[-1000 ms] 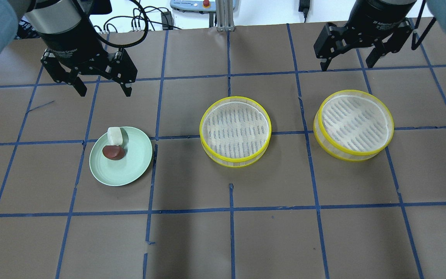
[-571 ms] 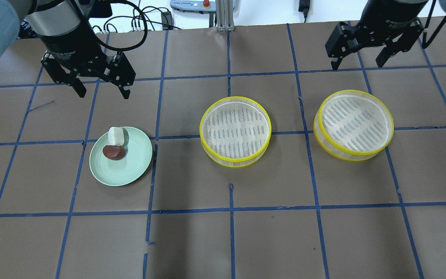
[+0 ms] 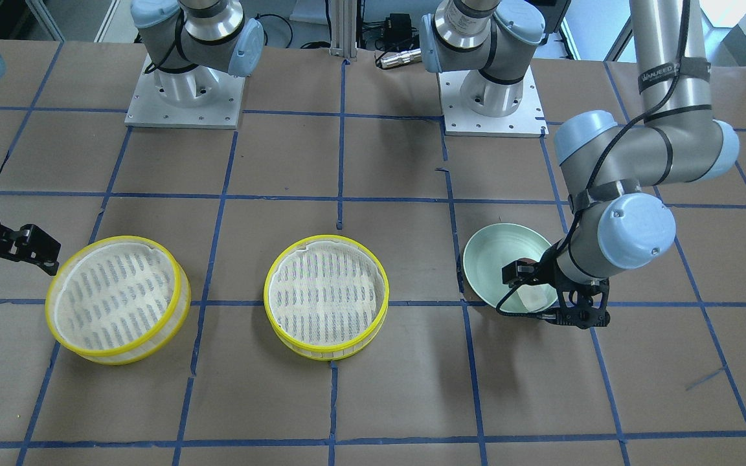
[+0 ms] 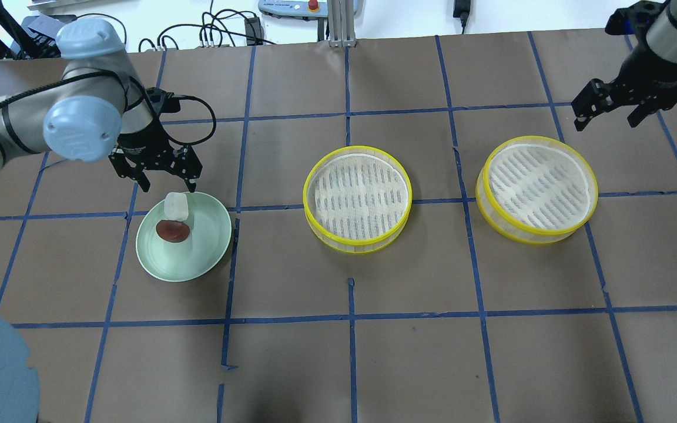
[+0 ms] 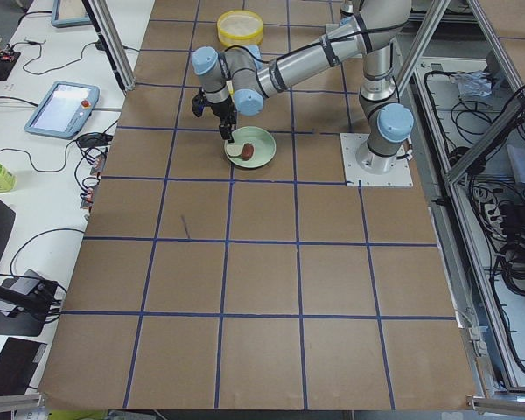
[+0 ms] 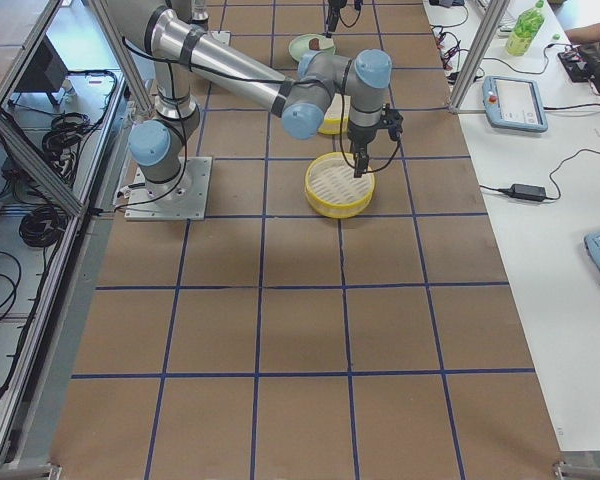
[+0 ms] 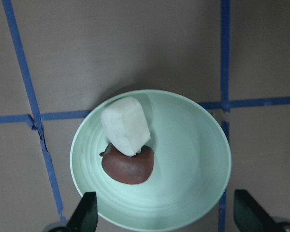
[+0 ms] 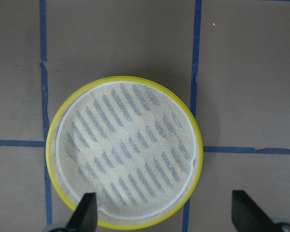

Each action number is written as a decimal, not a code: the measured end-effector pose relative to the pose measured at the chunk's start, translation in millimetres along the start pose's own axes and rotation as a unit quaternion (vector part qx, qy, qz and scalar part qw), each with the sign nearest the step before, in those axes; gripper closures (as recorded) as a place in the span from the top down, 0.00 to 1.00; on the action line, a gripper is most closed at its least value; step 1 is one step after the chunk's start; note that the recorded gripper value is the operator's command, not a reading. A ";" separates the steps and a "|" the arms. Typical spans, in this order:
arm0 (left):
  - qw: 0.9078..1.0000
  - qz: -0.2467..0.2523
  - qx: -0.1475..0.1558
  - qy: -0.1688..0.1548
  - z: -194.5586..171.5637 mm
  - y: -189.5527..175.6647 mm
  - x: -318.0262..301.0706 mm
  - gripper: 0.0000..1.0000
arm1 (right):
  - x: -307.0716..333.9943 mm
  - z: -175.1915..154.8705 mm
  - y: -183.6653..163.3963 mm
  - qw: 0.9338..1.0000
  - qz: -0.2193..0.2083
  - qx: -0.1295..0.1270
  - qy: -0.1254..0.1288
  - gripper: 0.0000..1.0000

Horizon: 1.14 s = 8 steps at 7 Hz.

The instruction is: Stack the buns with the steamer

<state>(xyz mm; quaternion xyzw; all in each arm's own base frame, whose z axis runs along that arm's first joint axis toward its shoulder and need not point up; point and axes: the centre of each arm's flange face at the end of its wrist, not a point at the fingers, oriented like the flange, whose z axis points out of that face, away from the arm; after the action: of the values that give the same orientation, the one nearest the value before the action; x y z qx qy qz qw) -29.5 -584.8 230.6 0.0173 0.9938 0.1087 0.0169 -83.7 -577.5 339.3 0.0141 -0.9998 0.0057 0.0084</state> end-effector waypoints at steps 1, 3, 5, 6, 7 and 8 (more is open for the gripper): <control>1.000 -0.003 -0.009 -0.001 22.4 -1.2 -4.0 0.35 | 15.5 33.2 5.9 1.000 0.007 -0.010 0.002 0.91; 1.000 -0.004 -0.013 -0.003 34.7 -2.5 -6.2 0.18 | 31.2 84.8 16.3 1.000 0.010 -0.026 -0.002 0.87; 1.000 -0.006 0.000 -0.002 23.8 -5.5 -5.9 0.08 | 31.5 123.9 23.7 0.999 0.010 -0.038 -0.007 0.92; 1.000 -0.009 0.017 0.004 6.9 -7.6 -1.5 0.08 | 31.4 131.1 24.7 0.999 0.009 -0.037 -0.006 0.99; 0.999 -0.016 0.036 0.027 -16.7 -8.0 12.2 0.08 | 31.6 133.5 25.0 0.999 0.009 -0.037 -0.005 0.91; 0.997 -0.033 0.045 0.054 -35.6 -2.4 42.9 0.08 | 31.9 132.8 24.2 0.999 0.008 -0.034 -0.005 0.41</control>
<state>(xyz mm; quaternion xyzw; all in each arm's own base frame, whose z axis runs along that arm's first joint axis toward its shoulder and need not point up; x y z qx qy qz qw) -73.8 -593.2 263.6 -0.0206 0.9971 0.0644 -0.0337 -118.5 -555.8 206.8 0.0054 -0.9996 -0.0286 0.0043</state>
